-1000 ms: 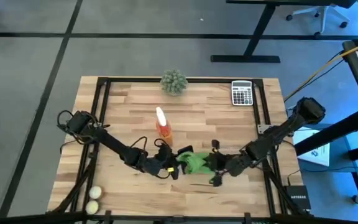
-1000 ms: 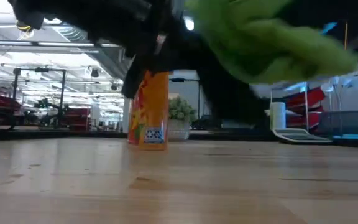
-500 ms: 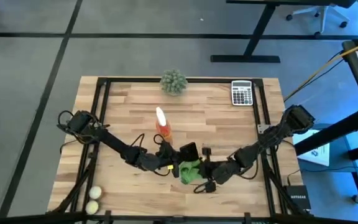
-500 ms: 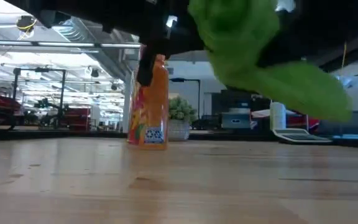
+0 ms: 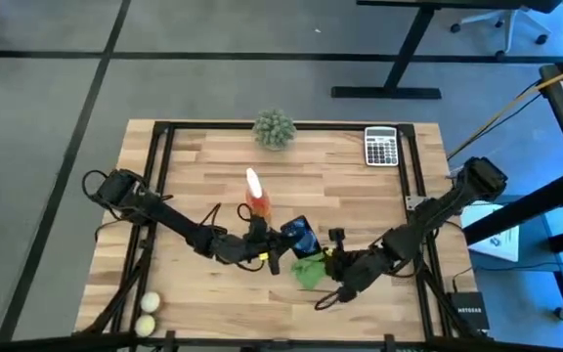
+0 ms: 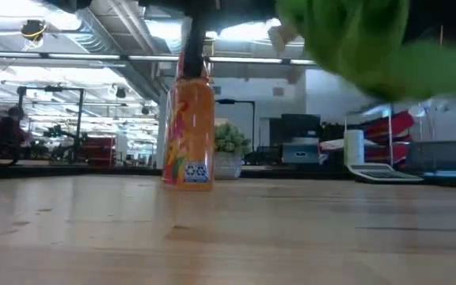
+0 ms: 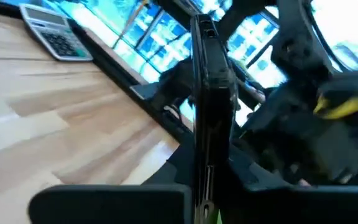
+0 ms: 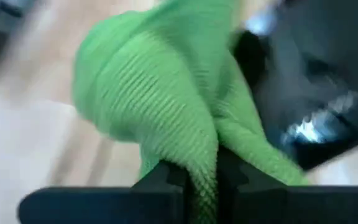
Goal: Apply microfiber cloth
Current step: Wipe the back of the black cellphone using the green microfiber cloth
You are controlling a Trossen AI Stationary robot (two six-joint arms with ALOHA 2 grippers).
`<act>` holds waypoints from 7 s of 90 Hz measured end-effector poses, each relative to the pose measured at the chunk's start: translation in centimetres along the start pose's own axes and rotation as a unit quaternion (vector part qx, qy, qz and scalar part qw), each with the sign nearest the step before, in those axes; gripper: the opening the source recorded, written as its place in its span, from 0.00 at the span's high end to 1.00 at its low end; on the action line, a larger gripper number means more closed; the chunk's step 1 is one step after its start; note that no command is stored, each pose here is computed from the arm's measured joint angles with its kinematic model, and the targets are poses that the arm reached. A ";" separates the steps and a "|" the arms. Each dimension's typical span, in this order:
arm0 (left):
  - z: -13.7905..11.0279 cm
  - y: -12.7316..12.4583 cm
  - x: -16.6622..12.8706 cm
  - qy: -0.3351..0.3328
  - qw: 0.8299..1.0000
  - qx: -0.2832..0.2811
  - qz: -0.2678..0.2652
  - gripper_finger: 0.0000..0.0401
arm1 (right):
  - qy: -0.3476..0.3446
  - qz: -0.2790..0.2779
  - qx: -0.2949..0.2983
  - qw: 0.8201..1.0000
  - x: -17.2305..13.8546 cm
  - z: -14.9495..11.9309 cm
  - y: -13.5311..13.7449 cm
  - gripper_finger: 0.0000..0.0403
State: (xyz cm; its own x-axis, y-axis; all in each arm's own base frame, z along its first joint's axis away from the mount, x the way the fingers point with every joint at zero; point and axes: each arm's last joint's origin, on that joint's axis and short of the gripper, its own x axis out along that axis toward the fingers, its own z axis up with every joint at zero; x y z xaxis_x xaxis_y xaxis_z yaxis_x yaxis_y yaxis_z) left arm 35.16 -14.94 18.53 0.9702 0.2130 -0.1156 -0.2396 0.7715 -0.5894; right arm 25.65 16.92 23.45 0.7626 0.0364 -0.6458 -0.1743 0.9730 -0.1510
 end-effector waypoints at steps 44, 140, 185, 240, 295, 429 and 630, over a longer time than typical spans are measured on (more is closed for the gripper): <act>-0.6 0.5 0.0 0.011 1.000 0.014 0.015 0.98 | -0.024 -0.145 0.011 0.989 1.2 1.6 -4.1 0.96; 0.3 -0.2 -0.1 -0.017 1.000 0.013 0.007 0.98 | -0.010 -0.132 -0.001 0.991 2.7 -0.1 -0.5 0.96; -0.8 0.2 -0.2 0.036 0.999 0.039 -0.006 0.98 | -0.023 -0.273 -0.069 0.959 -0.8 4.8 -4.8 0.96; -0.3 0.3 -0.1 -0.003 0.999 0.022 0.026 0.98 | 0.039 -0.201 -0.053 0.977 -4.1 2.1 -1.6 0.96; 0.1 0.3 -0.1 -0.037 0.998 -0.008 0.043 0.98 | 0.026 -0.119 -0.066 0.990 4.3 0.8 0.6 0.96; 0.3 -0.2 -0.3 -0.039 0.999 0.016 0.026 0.98 | 0.084 -0.093 -0.050 0.991 1.1 1.7 1.8 0.96; 0.5 -0.5 -0.2 -0.031 0.999 0.018 -0.001 0.98 | 0.074 -0.060 -0.087 0.992 -0.3 2.3 2.4 0.96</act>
State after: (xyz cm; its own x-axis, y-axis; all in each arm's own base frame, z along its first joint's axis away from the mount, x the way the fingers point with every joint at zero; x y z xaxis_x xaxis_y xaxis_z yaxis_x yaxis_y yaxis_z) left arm 35.04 -15.07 19.20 0.9668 0.2473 -0.0638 -0.2398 0.7931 -0.5599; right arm 26.42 19.77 24.98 0.6875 -0.1237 -0.7156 -0.2020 0.9139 -0.3520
